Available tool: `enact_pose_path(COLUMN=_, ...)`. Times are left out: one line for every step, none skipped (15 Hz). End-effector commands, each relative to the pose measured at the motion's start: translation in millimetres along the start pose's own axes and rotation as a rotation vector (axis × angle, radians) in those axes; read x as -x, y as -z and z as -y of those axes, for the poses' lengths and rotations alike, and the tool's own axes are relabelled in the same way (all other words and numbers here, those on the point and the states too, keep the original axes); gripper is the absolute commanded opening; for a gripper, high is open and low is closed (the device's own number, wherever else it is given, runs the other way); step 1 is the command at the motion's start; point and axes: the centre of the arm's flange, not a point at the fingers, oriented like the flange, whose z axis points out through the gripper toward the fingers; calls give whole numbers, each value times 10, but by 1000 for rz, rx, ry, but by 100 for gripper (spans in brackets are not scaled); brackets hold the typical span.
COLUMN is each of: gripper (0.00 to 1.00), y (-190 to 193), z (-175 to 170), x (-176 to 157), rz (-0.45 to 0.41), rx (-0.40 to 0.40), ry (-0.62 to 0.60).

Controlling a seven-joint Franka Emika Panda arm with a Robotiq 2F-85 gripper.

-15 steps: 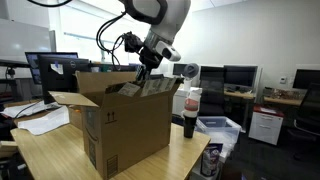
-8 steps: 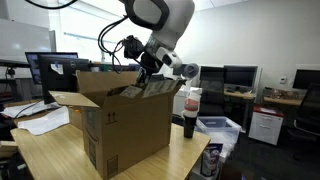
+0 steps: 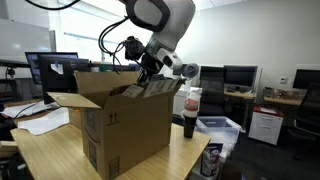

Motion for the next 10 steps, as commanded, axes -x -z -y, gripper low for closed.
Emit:
enact_pose_path(gripper=22, y=37, z=111, x=64, rz=22, rx=128, ry=65)
enact_pose_path(gripper=36, y=39, z=153, x=67, rz=30, rx=174, ry=78)
enact_pose_path(gripper=43, y=43, z=203, x=71, rz=41, rx=224, ry=89)
enact_pose_path(gripper=48, y=44, z=264, x=77, rz=46, rx=271, ry=109)
enact_pose_path(gripper=58, y=43, z=384, x=92, rz=52, rx=347, ry=149)
enact_pose_path(gripper=67, y=42, z=486, x=103, rz=51, rx=405, ry=182)
enact_pose_path(gripper=71, y=37, z=538, x=111, rz=50, rx=440, ry=205)
enact_pose_path(gripper=77, y=31, z=611, x=110, rz=52, rx=484, ry=230)
enact_pose_path(gripper=83, y=19, z=676, x=110, rz=52, rx=518, ry=254)
enact_pose_path(gripper=87, y=8, z=739, x=114, rz=52, rx=554, ry=275)
